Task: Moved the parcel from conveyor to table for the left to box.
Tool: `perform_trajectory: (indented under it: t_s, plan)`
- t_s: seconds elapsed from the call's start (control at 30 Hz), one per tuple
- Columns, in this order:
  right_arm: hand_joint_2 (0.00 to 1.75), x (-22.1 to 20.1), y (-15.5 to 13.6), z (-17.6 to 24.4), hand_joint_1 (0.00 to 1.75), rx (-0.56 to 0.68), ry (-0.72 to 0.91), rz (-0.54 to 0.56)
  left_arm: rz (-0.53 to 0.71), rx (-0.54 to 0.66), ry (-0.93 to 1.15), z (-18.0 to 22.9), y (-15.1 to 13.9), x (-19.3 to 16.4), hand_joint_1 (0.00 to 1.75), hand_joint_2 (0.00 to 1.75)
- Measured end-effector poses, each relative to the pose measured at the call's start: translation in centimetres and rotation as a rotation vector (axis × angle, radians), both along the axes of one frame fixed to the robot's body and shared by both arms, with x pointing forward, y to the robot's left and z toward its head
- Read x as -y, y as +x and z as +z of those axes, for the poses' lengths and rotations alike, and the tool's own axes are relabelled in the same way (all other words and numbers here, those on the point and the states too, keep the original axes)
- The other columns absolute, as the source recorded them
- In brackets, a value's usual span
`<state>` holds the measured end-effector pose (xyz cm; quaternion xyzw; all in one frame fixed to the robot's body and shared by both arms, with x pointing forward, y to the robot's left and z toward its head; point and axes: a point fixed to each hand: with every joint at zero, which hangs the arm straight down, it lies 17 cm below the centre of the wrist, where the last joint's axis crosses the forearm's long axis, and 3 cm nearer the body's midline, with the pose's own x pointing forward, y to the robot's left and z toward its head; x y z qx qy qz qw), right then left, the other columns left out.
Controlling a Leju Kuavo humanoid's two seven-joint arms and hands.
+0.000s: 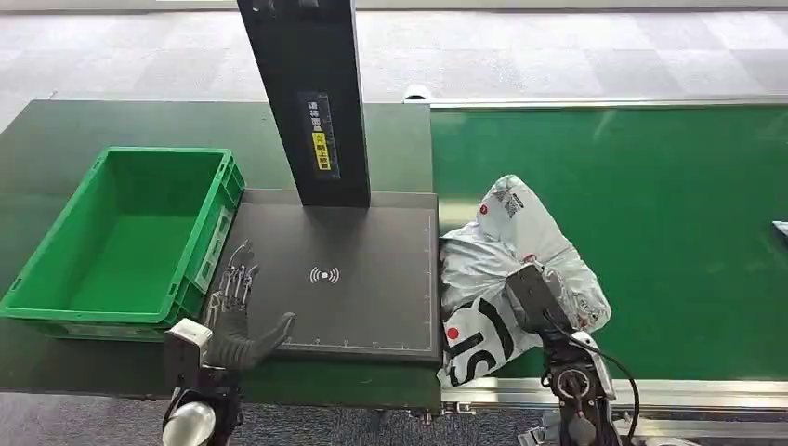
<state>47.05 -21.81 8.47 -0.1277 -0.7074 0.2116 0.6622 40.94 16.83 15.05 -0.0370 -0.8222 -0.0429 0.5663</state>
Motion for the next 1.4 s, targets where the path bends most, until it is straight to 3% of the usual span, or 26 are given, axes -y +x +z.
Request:
perform_trajectory:
  t_s: [0.17,0.23,0.7,1.23,1.4]
  plan:
    - [1.75,-2.2,-2.1,6.5,1.75,0.216,0.256,0.146,-0.001,0.017,-0.009,0.3,-0.1,-0.1,0.00,1.75]
    - [1.75,-2.3,-2.4,8.4,1.75,0.265,0.287,0.168,-0.002,0.020,-0.011,0.4,-0.1,-0.1,0.00,1.75]
    - [1.75,1.0,-6.5,16.2,1.75,0.521,0.485,0.153,-0.029,0.032,-0.018,0.8,0.0,0.4,0.00,1.75]
    - [1.75,1.3,-6.6,15.8,1.75,0.503,0.413,0.118,-0.030,0.032,-0.015,0.6,-0.2,0.3,0.00,1.75]
    - [1.75,0.0,-4.3,13.4,1.75,0.400,0.233,0.068,-0.030,0.034,-0.015,0.7,-0.2,0.3,0.00,1.75]
